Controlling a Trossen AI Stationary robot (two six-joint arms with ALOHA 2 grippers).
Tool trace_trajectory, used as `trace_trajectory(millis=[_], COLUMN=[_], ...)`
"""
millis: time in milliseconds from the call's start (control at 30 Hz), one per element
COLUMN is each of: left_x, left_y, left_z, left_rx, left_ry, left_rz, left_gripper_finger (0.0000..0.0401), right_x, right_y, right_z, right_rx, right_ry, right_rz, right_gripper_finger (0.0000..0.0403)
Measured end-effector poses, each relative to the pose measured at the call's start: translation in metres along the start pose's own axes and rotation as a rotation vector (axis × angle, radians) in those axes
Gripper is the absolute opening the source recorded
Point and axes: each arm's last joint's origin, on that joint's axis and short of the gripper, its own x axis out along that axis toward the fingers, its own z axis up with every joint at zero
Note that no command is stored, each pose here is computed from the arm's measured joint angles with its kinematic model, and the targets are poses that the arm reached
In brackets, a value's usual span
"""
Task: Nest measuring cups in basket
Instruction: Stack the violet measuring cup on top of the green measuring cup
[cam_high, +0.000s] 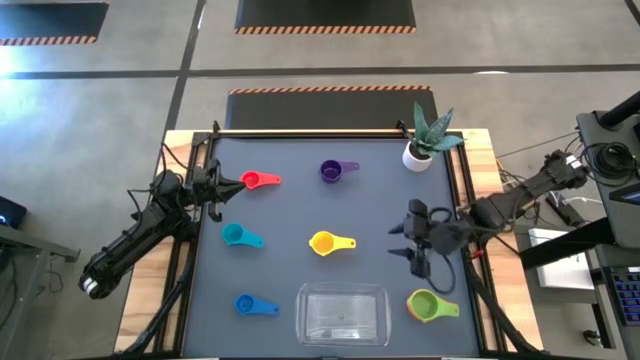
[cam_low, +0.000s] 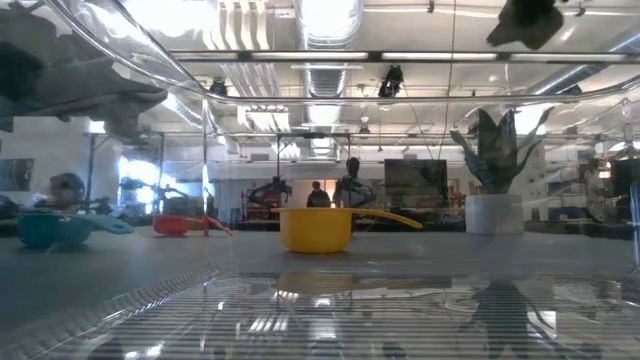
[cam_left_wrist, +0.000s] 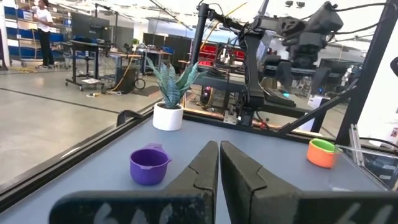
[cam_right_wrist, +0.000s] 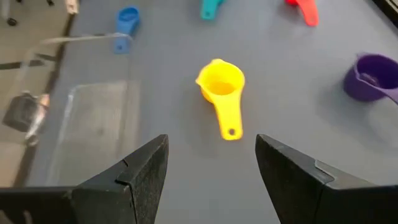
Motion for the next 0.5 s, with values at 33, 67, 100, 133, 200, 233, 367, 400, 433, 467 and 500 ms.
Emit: trace_trajectory(millis=[33, 67, 100, 133, 200, 233, 367, 400, 433, 467, 500], left_x=[0.0, 0.0, 0.0, 0.0, 0.0, -0.001, -0.002, -0.003, -0.004, -0.005, -0.005], left_y=[0.0, 0.0, -0.001, -0.001, -0.002, -0.002, -0.004, -0.004, -0.004, -0.003, -0.003], left_z=[0.0, 0.001, 0.003, 0.005, 0.009, 0.011, 0.022, 0.026, 0.029, 0.032, 0.033], left_rx=[-0.001, 0.004, 0.022, 0.049, 0.072, 0.063, -0.001, -0.025, -0.047, -0.084, -0.119], left_ry=[-0.001, -0.01, -0.024, -0.045, -0.083, -0.103, -0.214, -0.254, -0.302, -0.344, -0.373], left_rz=[-0.001, -0.003, -0.005, -0.006, -0.008, -0.011, 0.003, 0.027, 0.06, 0.093, 0.116], left_gripper_finger=[0.0, 0.0, 0.0, 0.0, 0.0, 0.0, 0.0, 0.0, 0.0, 0.0, 0.0], right_x=[-0.002, -0.004, -0.006, -0.008, -0.012, -0.014, -0.023, -0.024, -0.026, -0.028, -0.029], right_y=[0.004, 0.007, 0.01, 0.013, 0.017, 0.019, 0.022, 0.023, 0.023, 0.023, 0.024], right_z=[-0.002, -0.003, -0.005, -0.006, -0.009, -0.01, -0.012, -0.012, -0.012, -0.012, -0.013], right_rx=[-0.005, -0.017, -0.03, -0.041, -0.063, -0.075, -0.117, -0.118, -0.119, -0.119, -0.119], right_ry=[-0.006, -0.013, -0.021, -0.029, -0.044, -0.053, -0.09, -0.103, -0.114, -0.125, -0.129], right_rz=[0.003, 0.004, 0.004, 0.007, 0.007, 0.005, -0.004, -0.013, -0.022, -0.027, -0.029], right_gripper_finger=[0.0231, 0.0231, 0.0231, 0.0231, 0.0231, 0.0231, 0.0231, 0.0231, 0.0231, 0.0231, 0.0231])
